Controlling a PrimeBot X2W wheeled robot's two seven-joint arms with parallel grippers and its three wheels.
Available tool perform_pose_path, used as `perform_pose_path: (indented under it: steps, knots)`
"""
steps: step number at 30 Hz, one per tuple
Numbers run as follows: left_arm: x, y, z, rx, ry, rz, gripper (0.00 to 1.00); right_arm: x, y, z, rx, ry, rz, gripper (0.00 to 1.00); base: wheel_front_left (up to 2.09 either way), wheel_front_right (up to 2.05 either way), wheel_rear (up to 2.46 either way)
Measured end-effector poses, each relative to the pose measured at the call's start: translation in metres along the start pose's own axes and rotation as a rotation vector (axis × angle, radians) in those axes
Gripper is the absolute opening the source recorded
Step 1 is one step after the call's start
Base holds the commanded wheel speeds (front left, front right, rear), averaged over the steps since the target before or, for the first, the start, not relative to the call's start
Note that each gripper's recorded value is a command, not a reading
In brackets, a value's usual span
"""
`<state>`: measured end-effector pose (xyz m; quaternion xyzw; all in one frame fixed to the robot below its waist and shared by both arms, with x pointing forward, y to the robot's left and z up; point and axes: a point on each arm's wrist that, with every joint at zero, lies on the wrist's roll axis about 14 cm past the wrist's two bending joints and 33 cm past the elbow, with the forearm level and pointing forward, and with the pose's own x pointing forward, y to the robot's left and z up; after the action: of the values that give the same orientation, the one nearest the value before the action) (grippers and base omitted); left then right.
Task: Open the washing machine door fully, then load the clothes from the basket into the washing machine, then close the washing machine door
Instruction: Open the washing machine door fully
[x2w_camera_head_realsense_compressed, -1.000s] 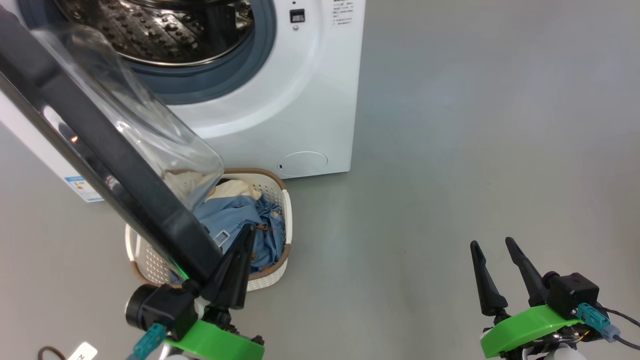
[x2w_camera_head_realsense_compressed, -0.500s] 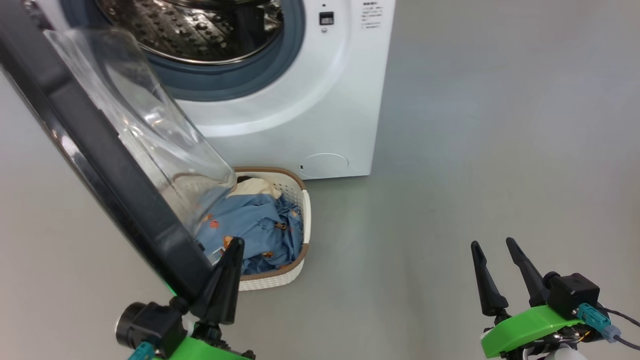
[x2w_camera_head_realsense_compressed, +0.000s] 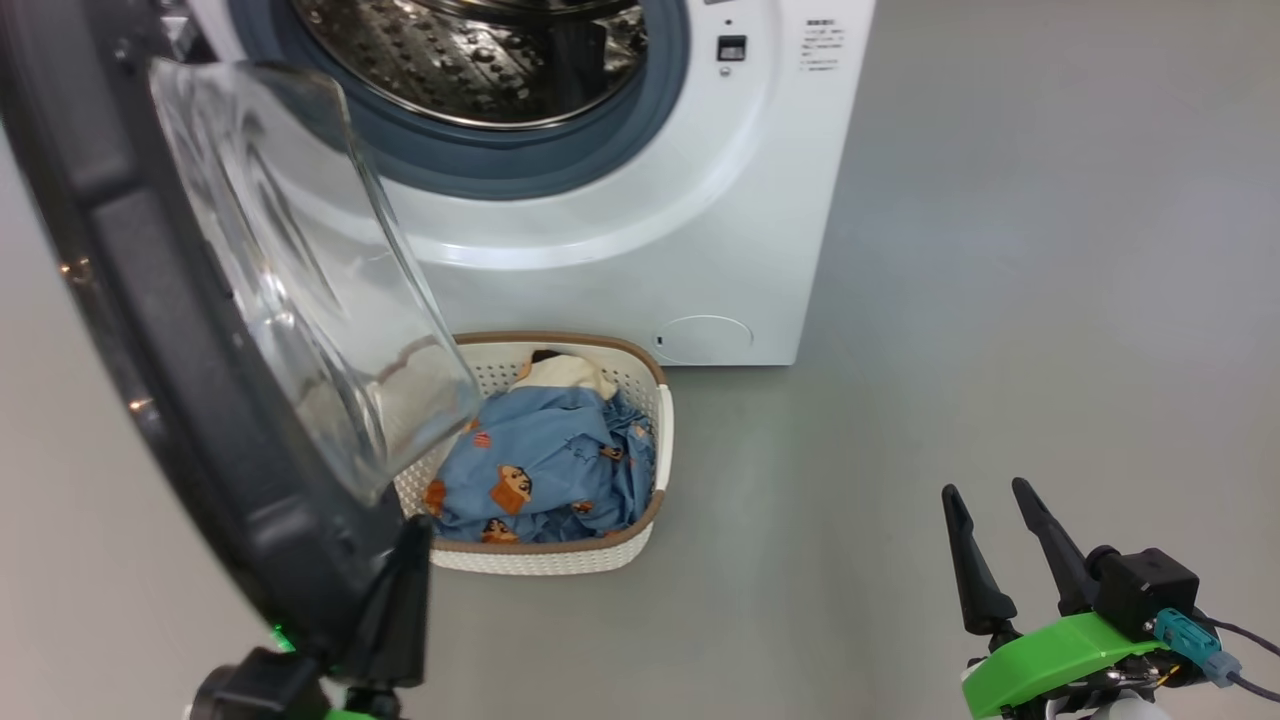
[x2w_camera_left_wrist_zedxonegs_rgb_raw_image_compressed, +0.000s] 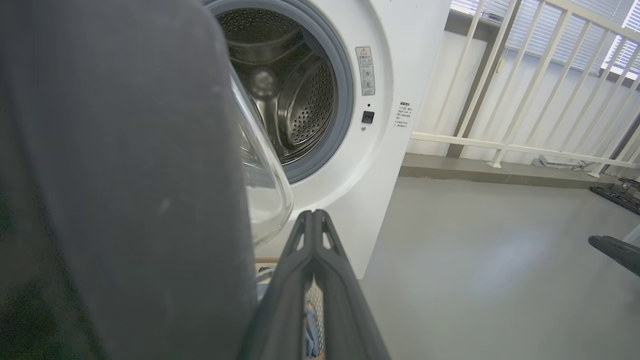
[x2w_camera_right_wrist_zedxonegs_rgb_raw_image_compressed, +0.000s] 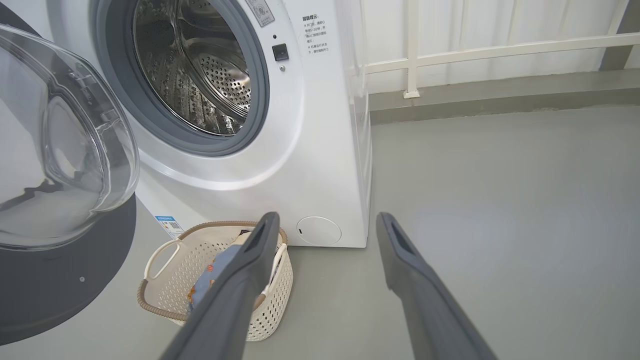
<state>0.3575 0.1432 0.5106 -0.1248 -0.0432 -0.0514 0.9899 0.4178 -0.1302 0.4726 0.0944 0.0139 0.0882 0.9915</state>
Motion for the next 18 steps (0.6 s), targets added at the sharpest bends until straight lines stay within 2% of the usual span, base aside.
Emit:
perform_pose_path:
  steps: [2,11,18]
  knots:
    - [-0.002,0.006,0.001,0.001,-0.002,0.02,0.0,0.001,0.002,0.0,0.0,0.001,0.005,1.0,0.0,0.0,0.0]
    - [-0.026,0.066,0.013,0.021,-0.031,0.253,0.0,0.005,0.015,0.0,0.002,0.0,0.041,1.0,0.0,0.0,0.0]
    - [-0.046,0.099,0.024,0.01,-0.063,0.404,0.0,0.005,0.018,0.002,0.0,-0.003,0.05,1.0,0.0,0.0,0.0]
